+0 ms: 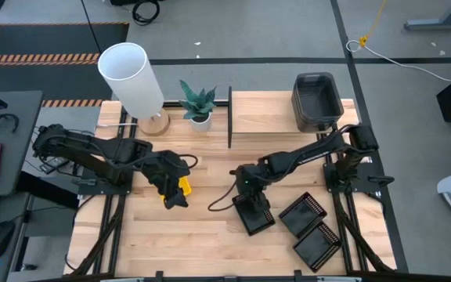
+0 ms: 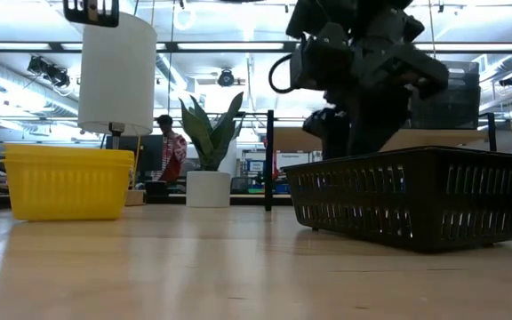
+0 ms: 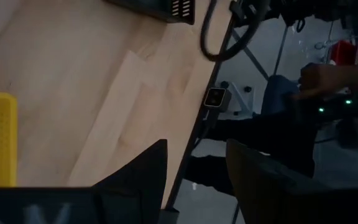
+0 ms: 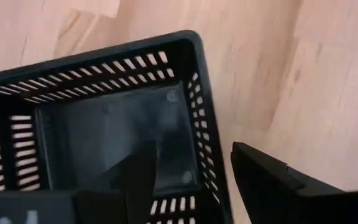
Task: Stack baskets on shelf by color
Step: Stack the top left black bin on top of the top black bin
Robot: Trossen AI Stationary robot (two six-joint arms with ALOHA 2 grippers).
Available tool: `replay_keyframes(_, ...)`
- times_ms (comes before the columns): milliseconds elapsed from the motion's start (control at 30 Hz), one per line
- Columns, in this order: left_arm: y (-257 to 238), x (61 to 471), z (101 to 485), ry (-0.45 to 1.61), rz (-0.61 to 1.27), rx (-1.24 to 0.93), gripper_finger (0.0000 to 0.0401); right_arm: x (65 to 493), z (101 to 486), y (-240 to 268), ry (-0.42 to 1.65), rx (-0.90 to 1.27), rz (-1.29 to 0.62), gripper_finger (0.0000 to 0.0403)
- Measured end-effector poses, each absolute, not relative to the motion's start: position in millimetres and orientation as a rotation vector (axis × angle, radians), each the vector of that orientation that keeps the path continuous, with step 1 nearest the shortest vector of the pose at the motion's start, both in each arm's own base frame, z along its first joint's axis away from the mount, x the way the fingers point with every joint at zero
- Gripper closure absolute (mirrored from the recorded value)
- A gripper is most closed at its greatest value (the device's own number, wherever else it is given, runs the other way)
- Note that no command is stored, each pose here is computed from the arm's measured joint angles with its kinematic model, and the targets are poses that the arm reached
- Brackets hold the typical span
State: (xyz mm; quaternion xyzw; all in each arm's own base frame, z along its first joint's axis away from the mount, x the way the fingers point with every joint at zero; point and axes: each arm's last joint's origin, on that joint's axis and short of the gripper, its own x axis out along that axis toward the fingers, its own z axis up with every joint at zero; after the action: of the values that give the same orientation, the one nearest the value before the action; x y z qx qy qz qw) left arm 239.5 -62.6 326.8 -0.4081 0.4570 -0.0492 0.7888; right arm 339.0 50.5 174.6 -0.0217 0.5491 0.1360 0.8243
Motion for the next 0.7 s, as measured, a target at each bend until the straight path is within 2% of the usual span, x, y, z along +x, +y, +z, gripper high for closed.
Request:
replay_keyframes(133,-62.4,238.9,327.8,0.98,-0.101,-0.895,0.0229,340.9,161.4,55.8,1.206,-0.106,0.252,0.0208)
replay_keyframes(233,-62.3,239.6,328.6,0.966,-0.101,-0.892,0.0229,342.2,153.1,57.4,1.23,-0.122,0.233,0.0235)
replay_keyframes(367,-62.1,240.1,329.0,0.955,-0.094,-0.886,0.0229,341.7,149.1,58.4,1.251,-0.101,0.203,0.0291)
replay_keyframes(533,-61.8,240.2,328.9,0.949,-0.086,-0.881,0.0229,338.1,159.7,57.2,1.242,-0.049,0.17,0.0382)
replay_keyframes(600,-61.8,240.2,328.9,0.949,-0.086,-0.88,0.0229,333.3,169.0,56.5,1.246,-0.01,0.151,0.0393)
replay_keyframes(700,-61.8,240.2,328.9,0.949,-0.086,-0.88,0.0229,323.7,187.9,55.1,1.237,0.063,0.109,0.0385)
